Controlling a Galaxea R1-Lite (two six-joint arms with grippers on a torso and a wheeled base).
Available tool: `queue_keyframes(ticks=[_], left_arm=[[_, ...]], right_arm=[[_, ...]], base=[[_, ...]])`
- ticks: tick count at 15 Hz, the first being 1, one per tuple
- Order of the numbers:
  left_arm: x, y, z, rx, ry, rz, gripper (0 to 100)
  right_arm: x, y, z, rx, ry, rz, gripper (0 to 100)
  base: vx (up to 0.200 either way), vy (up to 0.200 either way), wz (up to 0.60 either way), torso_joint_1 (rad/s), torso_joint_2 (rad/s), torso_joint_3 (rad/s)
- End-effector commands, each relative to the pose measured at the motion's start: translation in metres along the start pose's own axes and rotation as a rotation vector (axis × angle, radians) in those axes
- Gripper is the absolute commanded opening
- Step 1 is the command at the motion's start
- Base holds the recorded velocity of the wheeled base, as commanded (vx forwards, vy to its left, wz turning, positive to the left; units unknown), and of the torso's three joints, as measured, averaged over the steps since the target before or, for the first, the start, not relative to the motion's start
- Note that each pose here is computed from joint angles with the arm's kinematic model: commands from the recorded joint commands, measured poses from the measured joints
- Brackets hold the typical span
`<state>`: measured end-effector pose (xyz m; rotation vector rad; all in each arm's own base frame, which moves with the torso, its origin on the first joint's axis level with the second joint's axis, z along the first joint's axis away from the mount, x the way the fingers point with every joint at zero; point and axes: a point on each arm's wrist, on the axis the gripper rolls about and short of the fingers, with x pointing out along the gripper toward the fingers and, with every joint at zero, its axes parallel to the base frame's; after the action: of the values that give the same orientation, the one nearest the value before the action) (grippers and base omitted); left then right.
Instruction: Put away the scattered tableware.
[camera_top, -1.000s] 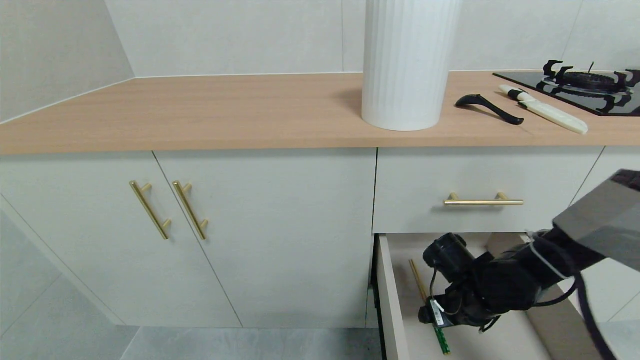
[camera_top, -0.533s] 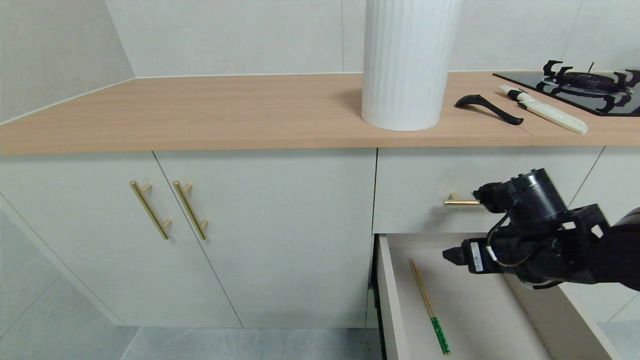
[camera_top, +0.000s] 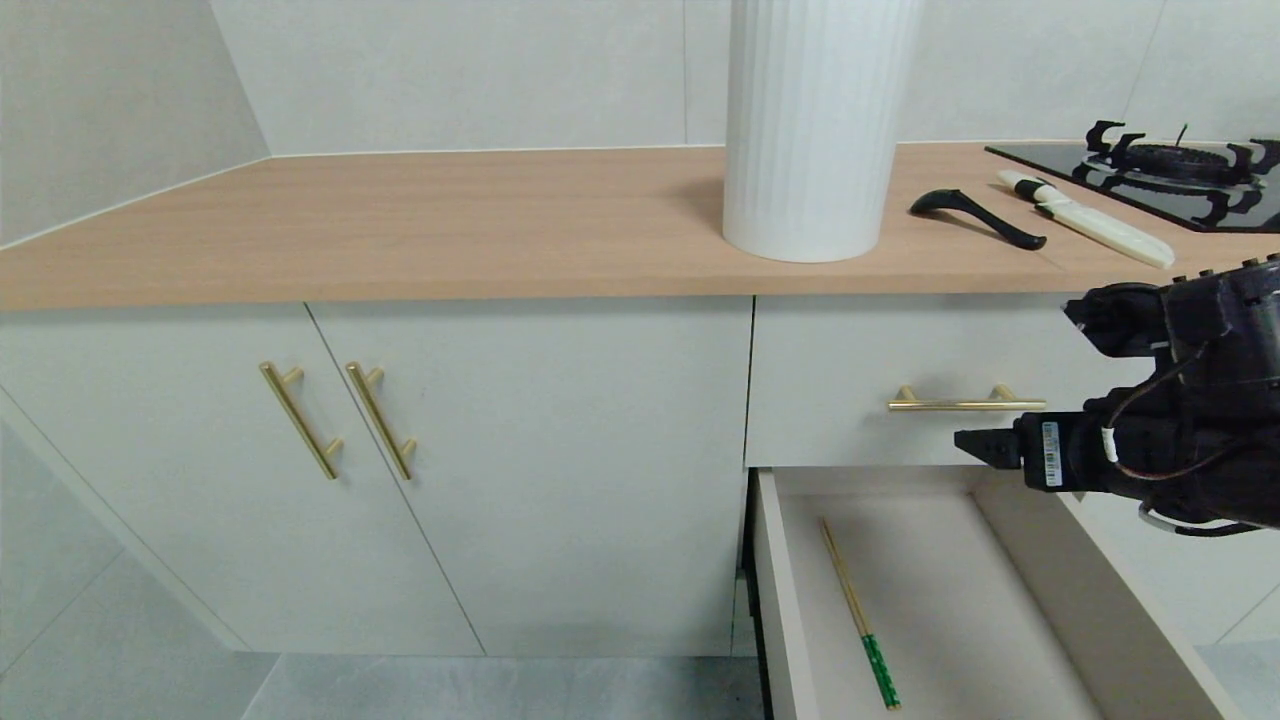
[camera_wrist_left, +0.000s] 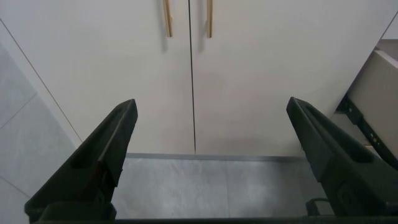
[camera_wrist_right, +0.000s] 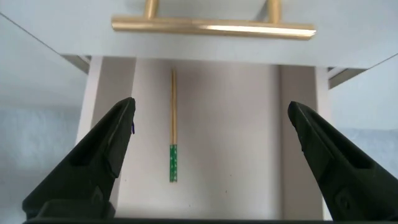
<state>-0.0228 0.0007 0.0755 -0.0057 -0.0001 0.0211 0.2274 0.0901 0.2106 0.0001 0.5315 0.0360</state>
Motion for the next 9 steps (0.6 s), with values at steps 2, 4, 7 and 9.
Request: queue_keyframes(ticks=[2, 4, 7, 9], left_arm=[[0.0000, 0.0000, 0.0000, 0.000, 0.000, 0.000, 100], [0.0000, 0.0000, 0.0000, 0.000, 0.000, 0.000, 100], [0.0000, 0.0000, 0.0000, 0.000, 0.000, 0.000, 100], [0.0000, 0.0000, 0.0000, 0.000, 0.000, 0.000, 100]], right_arm=[[-0.0048, -0.0019, 0.0017, -0.016, -0.020, -0.020, 100], [-0.0051, -0.0021, 0.0015, -0.017, -0.021, -0.021, 100], [-0.0057, -0.0022, 0.0021, -0.016, -0.023, -0.020, 100], [-0.0055, -0.0023, 0.0011, -0.018, -0.019, -0.021, 100]], base=[[0.000, 0.000, 0.00, 0.000, 0.00, 0.000], [0.000, 0.000, 0.00, 0.000, 0.00, 0.000], [0.000, 0.000, 0.00, 0.031, -0.13, -0.091], [0.000, 0.000, 0.00, 0.034, -0.24, -0.259]])
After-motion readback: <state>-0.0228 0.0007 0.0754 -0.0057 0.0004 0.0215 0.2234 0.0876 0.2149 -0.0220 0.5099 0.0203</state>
